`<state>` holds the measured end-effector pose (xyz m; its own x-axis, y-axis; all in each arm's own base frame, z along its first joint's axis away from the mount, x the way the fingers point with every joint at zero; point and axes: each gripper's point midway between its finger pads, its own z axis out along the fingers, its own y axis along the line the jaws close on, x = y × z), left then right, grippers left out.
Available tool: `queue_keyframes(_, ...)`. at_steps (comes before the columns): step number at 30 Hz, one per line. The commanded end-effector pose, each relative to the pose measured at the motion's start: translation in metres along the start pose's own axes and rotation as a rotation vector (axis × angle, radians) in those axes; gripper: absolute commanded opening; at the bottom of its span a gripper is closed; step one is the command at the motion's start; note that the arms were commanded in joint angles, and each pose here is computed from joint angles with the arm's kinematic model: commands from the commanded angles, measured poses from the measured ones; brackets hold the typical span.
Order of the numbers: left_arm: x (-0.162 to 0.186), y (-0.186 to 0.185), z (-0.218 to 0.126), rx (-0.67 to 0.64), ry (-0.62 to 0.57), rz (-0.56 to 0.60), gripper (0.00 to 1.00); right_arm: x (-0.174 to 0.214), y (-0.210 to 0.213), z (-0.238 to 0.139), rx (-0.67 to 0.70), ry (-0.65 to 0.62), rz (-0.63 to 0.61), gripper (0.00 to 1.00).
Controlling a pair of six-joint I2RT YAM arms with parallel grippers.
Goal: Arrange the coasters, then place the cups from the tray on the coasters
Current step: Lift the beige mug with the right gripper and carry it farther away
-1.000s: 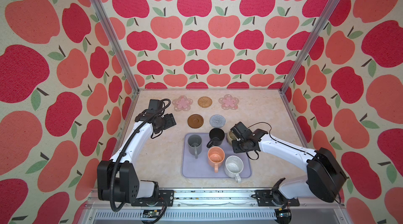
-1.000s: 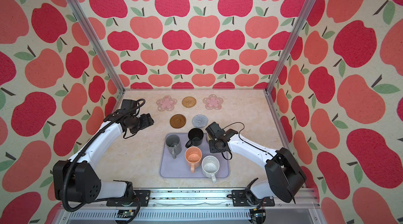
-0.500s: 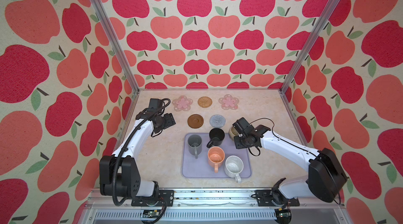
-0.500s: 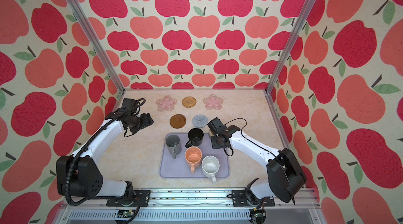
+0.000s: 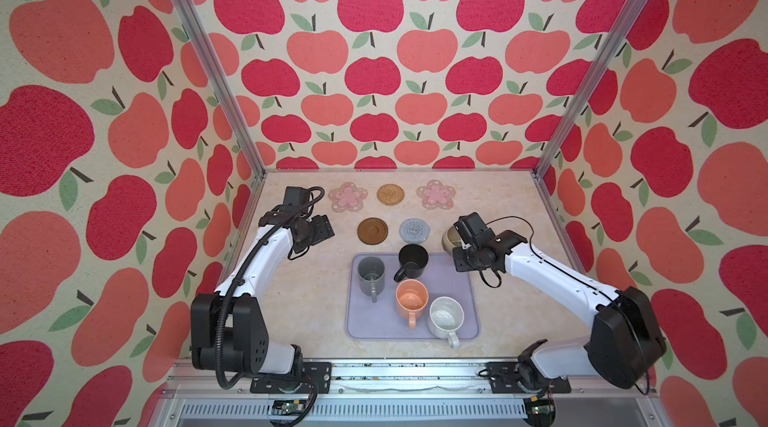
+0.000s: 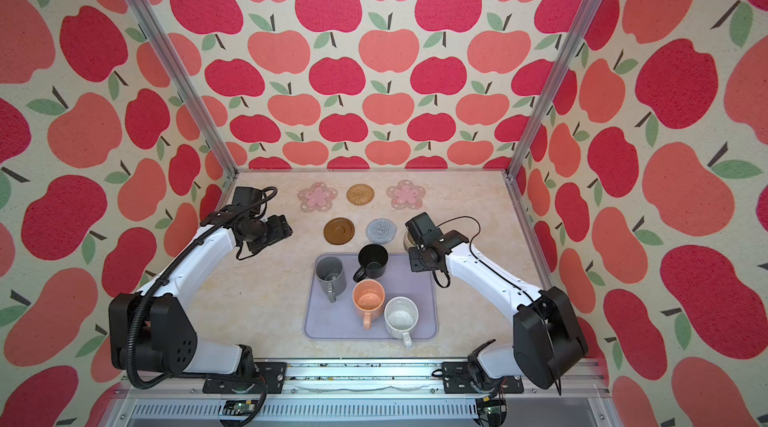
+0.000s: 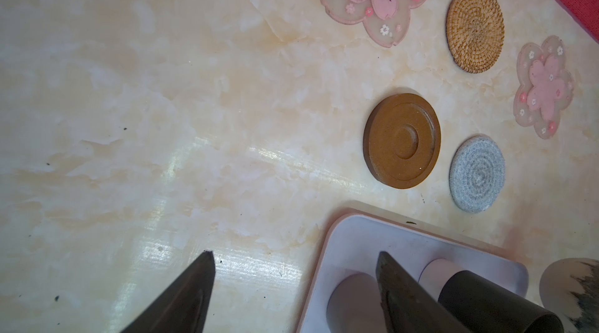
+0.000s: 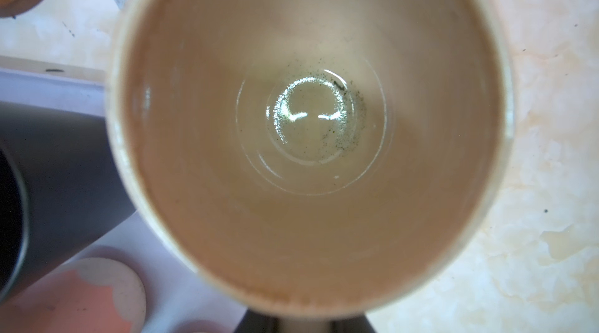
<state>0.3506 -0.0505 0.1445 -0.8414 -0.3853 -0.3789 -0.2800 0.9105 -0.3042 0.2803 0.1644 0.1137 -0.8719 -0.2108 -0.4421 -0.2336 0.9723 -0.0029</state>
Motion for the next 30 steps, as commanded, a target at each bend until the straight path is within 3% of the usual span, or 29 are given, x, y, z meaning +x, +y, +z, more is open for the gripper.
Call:
queue_keyframes(1,-0.008,-0.004,-0.002,0.006,0.001,-0.020,0.80,-0.055,0.001,-0.021,-0.025,-0.168,-0.002,0.00)
queue_keyframes(18,-0.041,-0.005,0.019,-0.021,0.038,-0.024,0.80,-0.164,-0.014,0.020,-0.015,-0.224,0.011,0.00)
queue_keyframes(30,-0.062,0.004,0.044,-0.042,0.081,-0.041,0.80,-0.225,-0.019,0.074,-0.025,-0.172,0.029,0.00)
